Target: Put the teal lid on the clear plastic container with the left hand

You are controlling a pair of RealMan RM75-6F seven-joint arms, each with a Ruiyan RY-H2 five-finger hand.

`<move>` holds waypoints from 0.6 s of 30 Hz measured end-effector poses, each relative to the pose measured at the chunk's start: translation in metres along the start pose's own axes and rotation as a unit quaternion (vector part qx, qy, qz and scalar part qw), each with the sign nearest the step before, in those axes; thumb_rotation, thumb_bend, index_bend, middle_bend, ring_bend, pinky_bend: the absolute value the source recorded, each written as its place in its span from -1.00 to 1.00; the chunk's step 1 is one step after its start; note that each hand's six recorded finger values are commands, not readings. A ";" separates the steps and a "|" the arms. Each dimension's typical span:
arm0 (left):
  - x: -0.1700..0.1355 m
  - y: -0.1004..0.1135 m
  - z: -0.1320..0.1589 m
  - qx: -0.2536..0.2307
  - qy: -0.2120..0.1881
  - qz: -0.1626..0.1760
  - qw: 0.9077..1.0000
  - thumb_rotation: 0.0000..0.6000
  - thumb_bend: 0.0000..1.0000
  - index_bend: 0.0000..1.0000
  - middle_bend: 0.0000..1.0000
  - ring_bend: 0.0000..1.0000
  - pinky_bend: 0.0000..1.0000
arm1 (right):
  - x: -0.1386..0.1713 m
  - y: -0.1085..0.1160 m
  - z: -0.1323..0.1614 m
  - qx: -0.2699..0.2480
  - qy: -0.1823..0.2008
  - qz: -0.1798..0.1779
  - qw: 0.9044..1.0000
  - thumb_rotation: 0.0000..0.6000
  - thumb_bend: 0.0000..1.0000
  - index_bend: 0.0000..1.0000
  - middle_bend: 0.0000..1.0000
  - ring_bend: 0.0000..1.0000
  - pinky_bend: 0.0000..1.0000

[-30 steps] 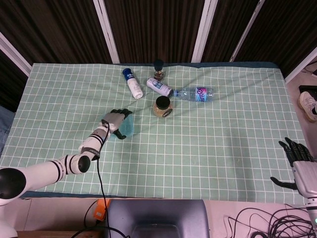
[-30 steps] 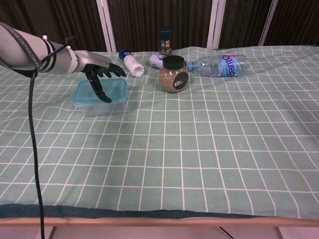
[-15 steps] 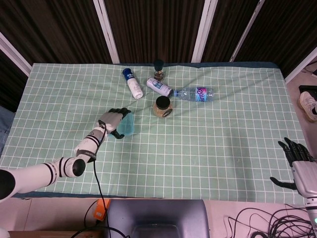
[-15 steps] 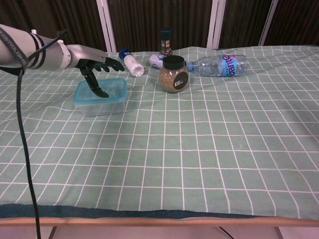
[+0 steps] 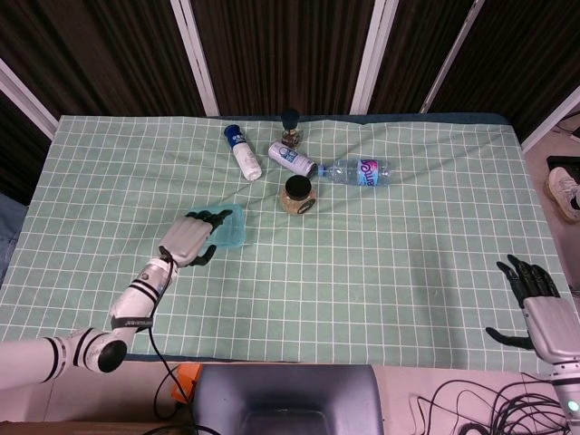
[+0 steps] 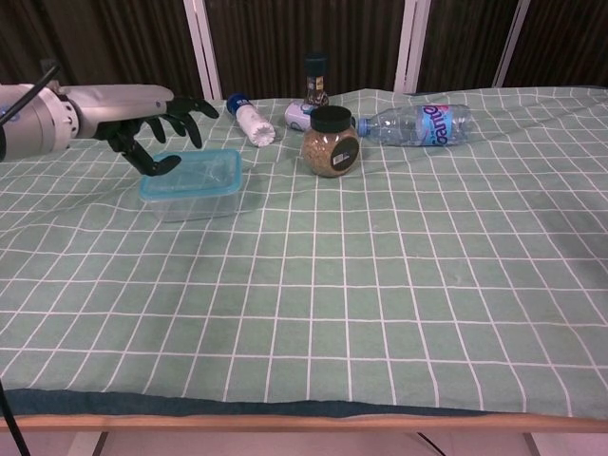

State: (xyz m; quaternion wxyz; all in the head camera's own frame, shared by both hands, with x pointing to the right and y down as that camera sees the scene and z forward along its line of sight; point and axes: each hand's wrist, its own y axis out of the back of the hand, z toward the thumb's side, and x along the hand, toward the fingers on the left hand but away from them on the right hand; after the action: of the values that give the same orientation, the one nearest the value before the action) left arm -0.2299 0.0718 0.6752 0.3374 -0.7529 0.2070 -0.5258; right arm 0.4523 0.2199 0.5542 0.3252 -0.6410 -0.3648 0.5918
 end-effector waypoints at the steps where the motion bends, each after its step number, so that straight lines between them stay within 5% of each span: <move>1: 0.001 -0.003 -0.002 0.002 0.003 0.000 1.000 1.00 0.10 -1.00 -0.60 -0.71 -0.57 | 0.000 0.000 0.000 0.000 0.000 0.001 1.000 1.00 -0.61 -1.00 -1.00 -1.00 -1.00; 18: 0.020 -0.020 -0.021 0.027 0.035 -0.016 0.999 1.00 0.22 -1.00 -0.65 -0.76 -0.71 | 0.000 0.001 -0.002 0.000 -0.004 -0.001 1.000 1.00 -0.61 -1.00 -1.00 -1.00 -1.00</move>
State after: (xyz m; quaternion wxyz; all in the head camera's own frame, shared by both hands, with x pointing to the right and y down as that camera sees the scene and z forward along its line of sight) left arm -0.2429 0.0669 0.7073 0.3413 -0.7280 0.1922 -0.5627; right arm 0.4547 0.2190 0.5538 0.3239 -0.6383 -0.3666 0.5943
